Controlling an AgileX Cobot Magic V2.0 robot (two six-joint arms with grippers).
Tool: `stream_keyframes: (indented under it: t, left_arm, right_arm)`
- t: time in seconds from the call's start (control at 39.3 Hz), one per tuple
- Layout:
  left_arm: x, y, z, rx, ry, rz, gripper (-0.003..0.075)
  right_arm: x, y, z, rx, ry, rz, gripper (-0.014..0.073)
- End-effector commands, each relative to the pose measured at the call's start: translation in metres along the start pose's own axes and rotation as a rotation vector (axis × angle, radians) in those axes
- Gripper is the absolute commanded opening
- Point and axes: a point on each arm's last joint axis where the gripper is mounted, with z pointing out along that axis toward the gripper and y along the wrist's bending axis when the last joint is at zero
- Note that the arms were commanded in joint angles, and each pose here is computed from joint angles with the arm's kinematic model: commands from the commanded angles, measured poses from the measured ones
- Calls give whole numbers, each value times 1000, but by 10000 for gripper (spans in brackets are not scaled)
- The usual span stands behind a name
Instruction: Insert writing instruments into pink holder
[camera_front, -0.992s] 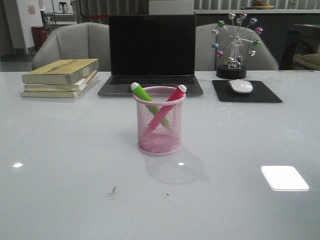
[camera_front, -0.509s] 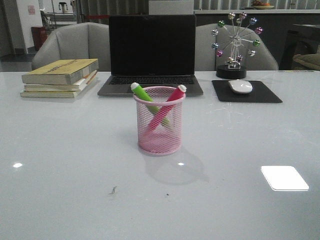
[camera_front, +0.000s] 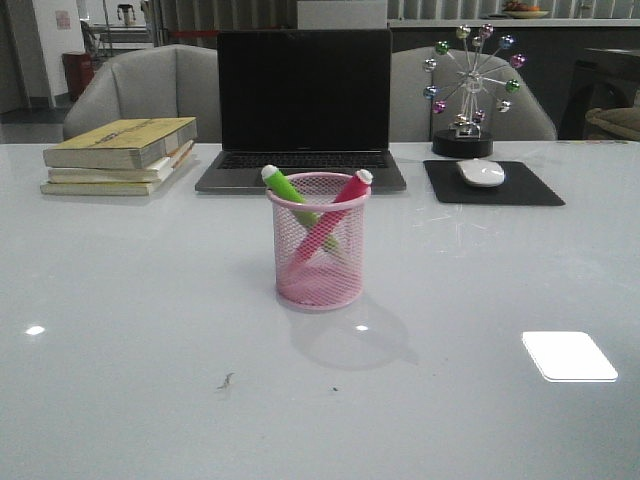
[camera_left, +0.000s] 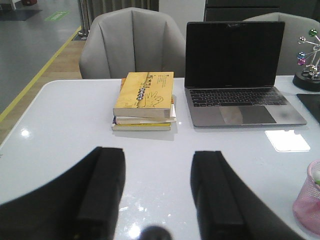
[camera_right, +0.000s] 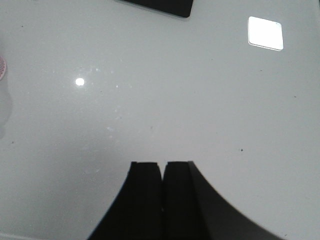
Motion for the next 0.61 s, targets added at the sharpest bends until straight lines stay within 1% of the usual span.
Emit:
stream_keyframes:
  t: [0.0,0.58]
  left_arm:
    - [-17,1,-4,-13,-117,-17,374]
    - [-17,1,-4,-13,-117,-17,374]
  right_arm:
    - [-13,0,-6,-3,-99,11,50]
    - [-12,1,-6,-17,-88,22,50]
